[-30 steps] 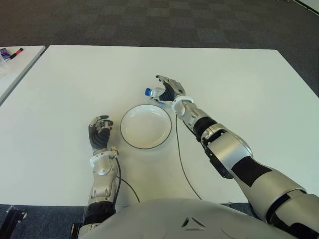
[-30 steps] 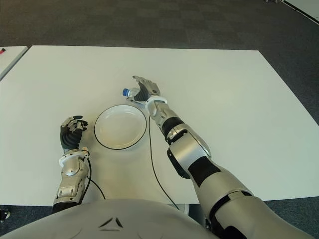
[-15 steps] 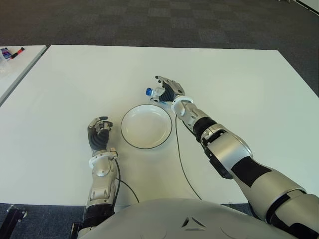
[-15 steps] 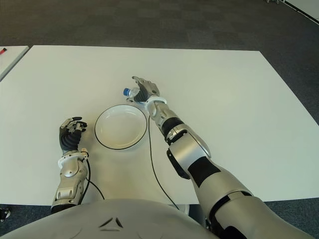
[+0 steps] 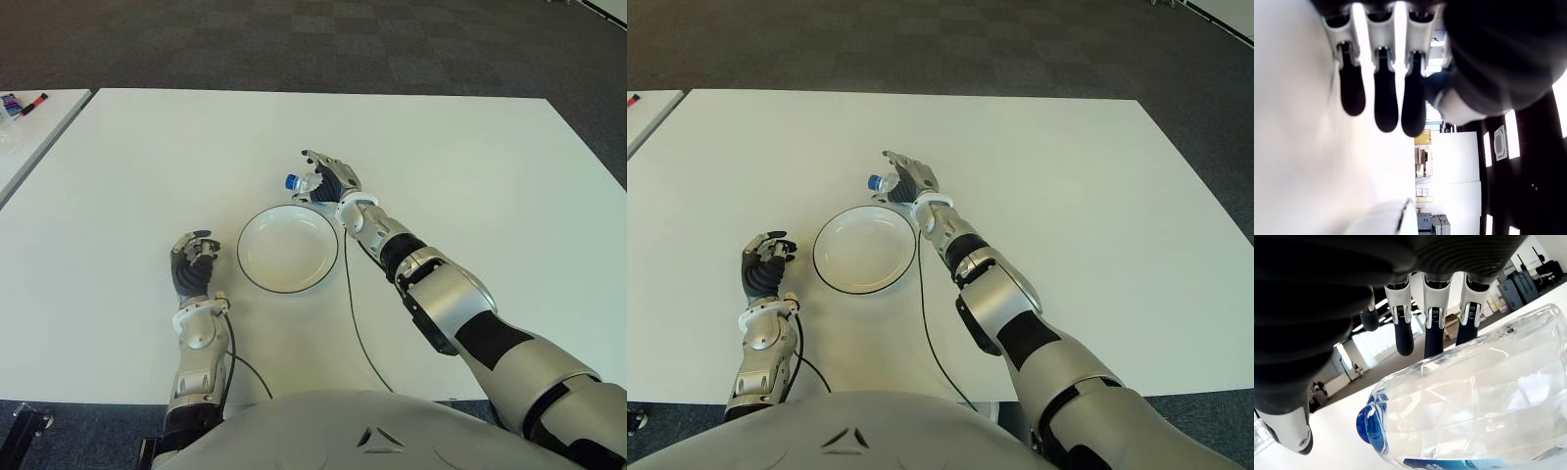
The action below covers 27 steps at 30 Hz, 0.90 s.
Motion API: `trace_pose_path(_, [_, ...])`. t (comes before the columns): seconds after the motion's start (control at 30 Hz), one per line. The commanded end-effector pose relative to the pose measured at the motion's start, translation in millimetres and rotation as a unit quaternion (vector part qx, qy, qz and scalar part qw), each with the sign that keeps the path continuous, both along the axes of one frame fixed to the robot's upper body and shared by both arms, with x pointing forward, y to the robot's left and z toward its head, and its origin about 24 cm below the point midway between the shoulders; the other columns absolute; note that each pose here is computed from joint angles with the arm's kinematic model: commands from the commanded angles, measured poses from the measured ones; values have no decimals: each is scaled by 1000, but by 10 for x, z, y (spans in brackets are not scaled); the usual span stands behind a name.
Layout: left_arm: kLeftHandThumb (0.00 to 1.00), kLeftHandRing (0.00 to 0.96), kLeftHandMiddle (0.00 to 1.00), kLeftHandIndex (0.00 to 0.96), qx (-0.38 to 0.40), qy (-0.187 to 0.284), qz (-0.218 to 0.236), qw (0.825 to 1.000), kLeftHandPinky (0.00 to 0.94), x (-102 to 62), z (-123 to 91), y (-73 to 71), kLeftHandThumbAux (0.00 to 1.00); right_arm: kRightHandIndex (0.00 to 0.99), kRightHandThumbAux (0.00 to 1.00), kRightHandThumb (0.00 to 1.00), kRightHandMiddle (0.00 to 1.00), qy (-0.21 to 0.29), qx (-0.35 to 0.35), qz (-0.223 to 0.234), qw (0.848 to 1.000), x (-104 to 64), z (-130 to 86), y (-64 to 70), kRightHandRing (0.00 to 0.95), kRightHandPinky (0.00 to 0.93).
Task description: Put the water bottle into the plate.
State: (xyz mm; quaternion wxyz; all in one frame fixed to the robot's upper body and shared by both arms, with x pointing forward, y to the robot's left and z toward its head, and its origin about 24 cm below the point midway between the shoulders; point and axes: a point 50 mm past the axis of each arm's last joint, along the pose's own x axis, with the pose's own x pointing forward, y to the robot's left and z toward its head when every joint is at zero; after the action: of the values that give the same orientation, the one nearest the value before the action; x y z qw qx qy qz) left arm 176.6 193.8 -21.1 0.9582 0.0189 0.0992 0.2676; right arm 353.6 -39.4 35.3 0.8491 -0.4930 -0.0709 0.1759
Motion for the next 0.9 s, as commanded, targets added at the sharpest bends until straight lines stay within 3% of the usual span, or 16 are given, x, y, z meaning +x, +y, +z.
trace_pose_path(0.03, [689, 513, 543, 424, -22, 21, 14, 999, 472, -74, -75, -66, 722, 57, 651, 228, 217, 4, 18, 3, 1000, -30, -34, -17, 287, 365])
trace_pose_path(0.5, [689, 513, 546, 425, -18, 5, 7, 1000, 481, -96, -44, -83, 722, 67, 666, 171, 238, -16, 45, 12, 999, -57, -20, -37, 310, 368])
trace_pose_path(0.9, [690, 515, 551, 426, -18, -1, 9, 1000, 480, -107, -27, -97, 721, 73, 672, 191, 241, -23, 64, 14, 998, -55, 4, -55, 300, 353])
